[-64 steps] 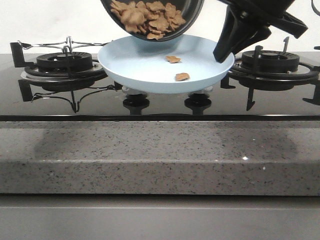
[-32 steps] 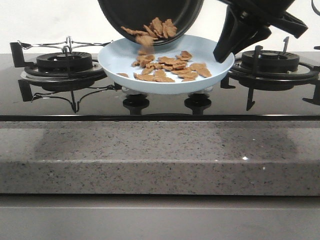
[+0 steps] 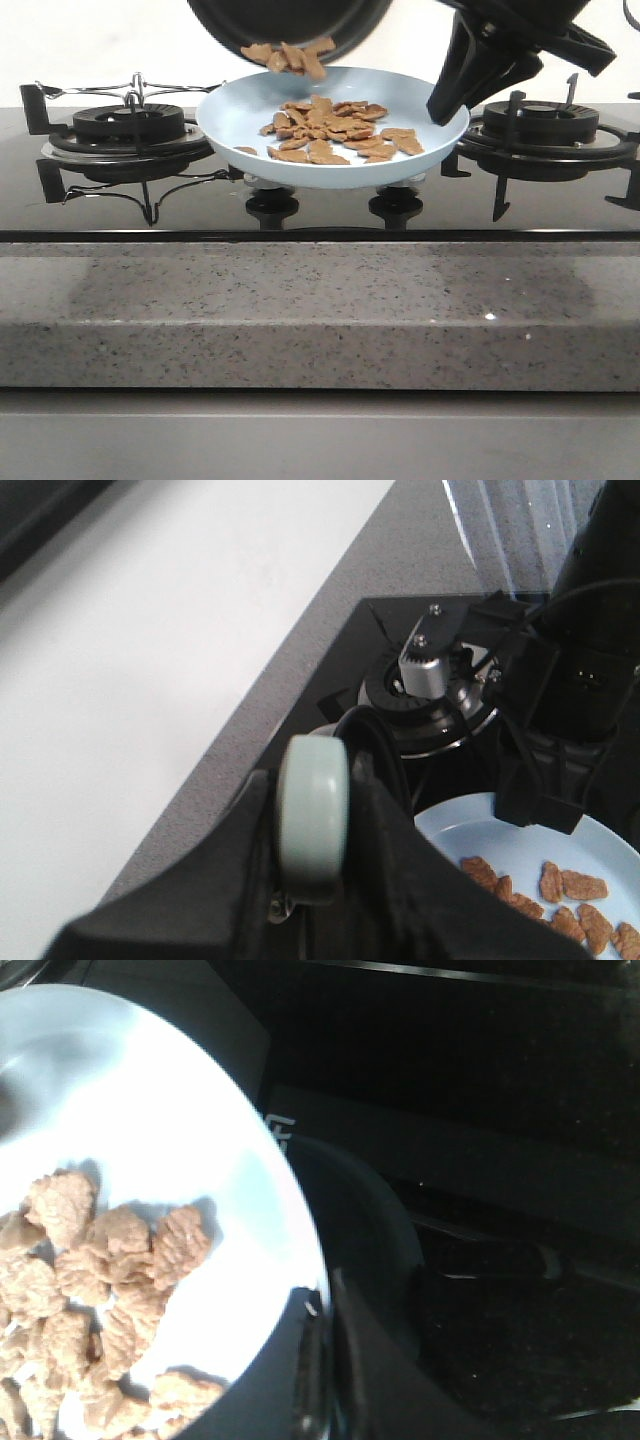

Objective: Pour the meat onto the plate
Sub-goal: 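Tilt the pan with the left gripper, tipping meat onto the plate, then level the pan and move it back over its burner with the left gripper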

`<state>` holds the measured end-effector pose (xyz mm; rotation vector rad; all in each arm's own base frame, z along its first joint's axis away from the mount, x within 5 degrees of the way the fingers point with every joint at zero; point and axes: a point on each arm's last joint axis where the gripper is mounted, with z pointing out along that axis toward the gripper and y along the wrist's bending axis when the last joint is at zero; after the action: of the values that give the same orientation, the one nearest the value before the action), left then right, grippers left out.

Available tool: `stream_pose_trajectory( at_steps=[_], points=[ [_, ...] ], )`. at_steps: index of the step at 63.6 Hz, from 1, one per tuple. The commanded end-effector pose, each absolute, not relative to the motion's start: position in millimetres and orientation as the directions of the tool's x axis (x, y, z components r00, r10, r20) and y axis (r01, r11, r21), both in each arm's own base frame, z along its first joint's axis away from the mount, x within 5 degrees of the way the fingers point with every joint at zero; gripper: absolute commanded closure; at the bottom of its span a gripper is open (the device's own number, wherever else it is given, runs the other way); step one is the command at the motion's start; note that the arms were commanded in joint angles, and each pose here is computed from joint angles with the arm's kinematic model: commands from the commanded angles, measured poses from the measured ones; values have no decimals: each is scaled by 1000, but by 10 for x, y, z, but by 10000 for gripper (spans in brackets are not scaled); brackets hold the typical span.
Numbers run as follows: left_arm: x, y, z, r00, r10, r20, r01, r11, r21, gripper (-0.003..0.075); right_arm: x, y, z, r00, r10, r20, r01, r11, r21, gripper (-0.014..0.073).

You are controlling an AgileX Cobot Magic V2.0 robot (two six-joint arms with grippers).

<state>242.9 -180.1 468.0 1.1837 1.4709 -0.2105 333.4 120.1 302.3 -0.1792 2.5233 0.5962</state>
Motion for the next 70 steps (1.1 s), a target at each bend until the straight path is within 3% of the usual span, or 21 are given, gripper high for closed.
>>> stream_pose_trajectory(
  at_steps=[1, 23, 37, 49, 62, 70],
  points=[
    [2264, -1700, 5005, 279, 444, -851, 674, 541, 503, 730, 3297, 1190, 3314, -785, 47, -618, -264, 877, 402, 624],
    [2258, -1695, 5011, 270, 435, -859, 677, 549, 491, 730, 3297, 1190, 3314, -785, 47, -618, -264, 877, 402, 624],
    [2334, -1582, 5063, 103, 221, -970, 713, 663, 227, 730, 3297, 1190, 3314, -785, 47, -618, -264, 877, 402, 624],
    [2491, -1262, 5153, -31, -46, -998, 693, 719, -54, 730, 3297, 1190, 3314, -785, 47, -618, -264, 877, 402, 624],
    [2743, -673, 5173, -176, -347, -921, 630, 679, -376, 730, 3297, 1190, 3314, -785, 47, -618, -264, 877, 402, 624],
    [3015, -264, 4998, -337, -513, -790, 556, 569, -606, 730, 3297, 1190, 3314, -785, 47, -618, -264, 877, 402, 624]
  ],
)
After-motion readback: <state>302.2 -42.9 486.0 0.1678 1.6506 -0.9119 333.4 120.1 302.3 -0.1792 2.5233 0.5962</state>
